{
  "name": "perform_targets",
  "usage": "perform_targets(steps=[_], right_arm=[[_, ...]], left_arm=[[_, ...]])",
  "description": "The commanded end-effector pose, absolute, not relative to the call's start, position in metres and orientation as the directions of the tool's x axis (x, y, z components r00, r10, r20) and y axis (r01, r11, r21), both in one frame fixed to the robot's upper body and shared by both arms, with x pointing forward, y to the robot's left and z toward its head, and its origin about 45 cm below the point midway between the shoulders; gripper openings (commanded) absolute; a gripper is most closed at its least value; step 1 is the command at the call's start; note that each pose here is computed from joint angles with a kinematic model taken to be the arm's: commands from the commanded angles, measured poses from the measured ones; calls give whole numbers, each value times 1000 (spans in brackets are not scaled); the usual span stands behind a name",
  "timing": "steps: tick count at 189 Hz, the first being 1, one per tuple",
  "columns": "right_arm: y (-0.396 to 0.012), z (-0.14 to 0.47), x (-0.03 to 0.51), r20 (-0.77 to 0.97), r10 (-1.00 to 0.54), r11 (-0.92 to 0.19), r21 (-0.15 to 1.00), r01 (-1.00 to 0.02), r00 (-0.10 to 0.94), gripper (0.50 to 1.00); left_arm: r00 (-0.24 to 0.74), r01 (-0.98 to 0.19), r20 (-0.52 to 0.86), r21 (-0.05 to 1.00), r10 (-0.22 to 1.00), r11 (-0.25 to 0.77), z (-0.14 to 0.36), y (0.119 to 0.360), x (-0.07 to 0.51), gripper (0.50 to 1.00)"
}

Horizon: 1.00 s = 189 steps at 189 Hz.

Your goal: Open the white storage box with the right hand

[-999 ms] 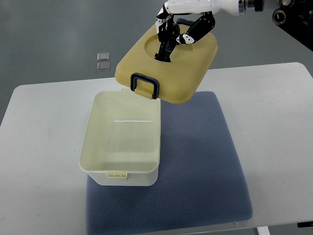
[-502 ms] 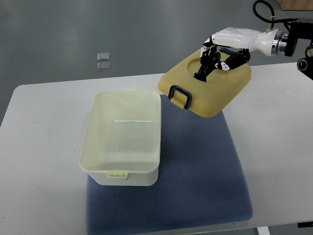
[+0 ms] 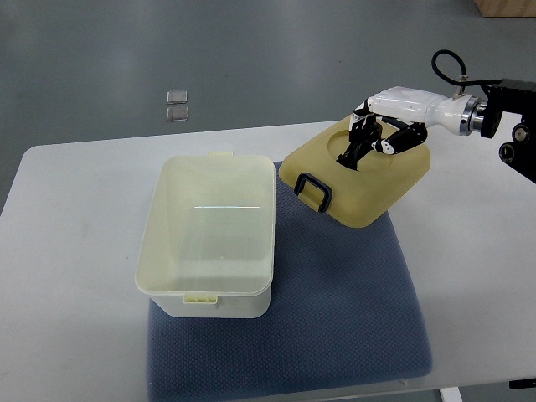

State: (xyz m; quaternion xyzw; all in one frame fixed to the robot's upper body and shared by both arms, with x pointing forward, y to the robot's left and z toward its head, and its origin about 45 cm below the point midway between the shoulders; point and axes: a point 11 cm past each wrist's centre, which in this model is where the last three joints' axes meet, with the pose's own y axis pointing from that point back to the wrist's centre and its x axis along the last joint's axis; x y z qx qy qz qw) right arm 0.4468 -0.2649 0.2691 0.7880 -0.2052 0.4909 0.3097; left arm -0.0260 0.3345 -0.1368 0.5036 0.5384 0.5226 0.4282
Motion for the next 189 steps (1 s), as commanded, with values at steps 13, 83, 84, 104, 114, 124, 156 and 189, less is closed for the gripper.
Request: perform_targets(steps=[13,83,84,104,114,124,156,189], right_arm=[[-259,249,439,883,-21,-732,306,-608,470,500],[-234,217,424,847,-23,-765,327,-555,531,500],[-234,217,424,847,-23,-765,327,-555,531,500],[-233,214,423,843,-33,-766,324,-555,538,570],[-232,216,424,844,-44,-768,314,-559,535,762],[-227,215,423,840,-57,-774,304,-555,540,856],[-226,219,425,821,-124,-777,269,-569,557,907],[-226,228,429,800,-211,-776,213,-594,562,919]], left_arm=[[-126,94,65,994,990,-54,-137,334,-25,1000],[-126,95,66,994,990,-54,-137,334,-26,1000],[-126,95,66,994,990,-54,-137,334,-26,1000],[-126,95,66,994,990,-54,-137,334,-26,1000],[-126,95,66,994,990,-54,-137,334,-26,1000],[-126,95,66,994,990,-54,-137,334,-26,1000],[-126,95,66,994,990,-54,-137,334,-26,1000],[-126,95,66,994,990,-54,-137,334,-26,1000]])
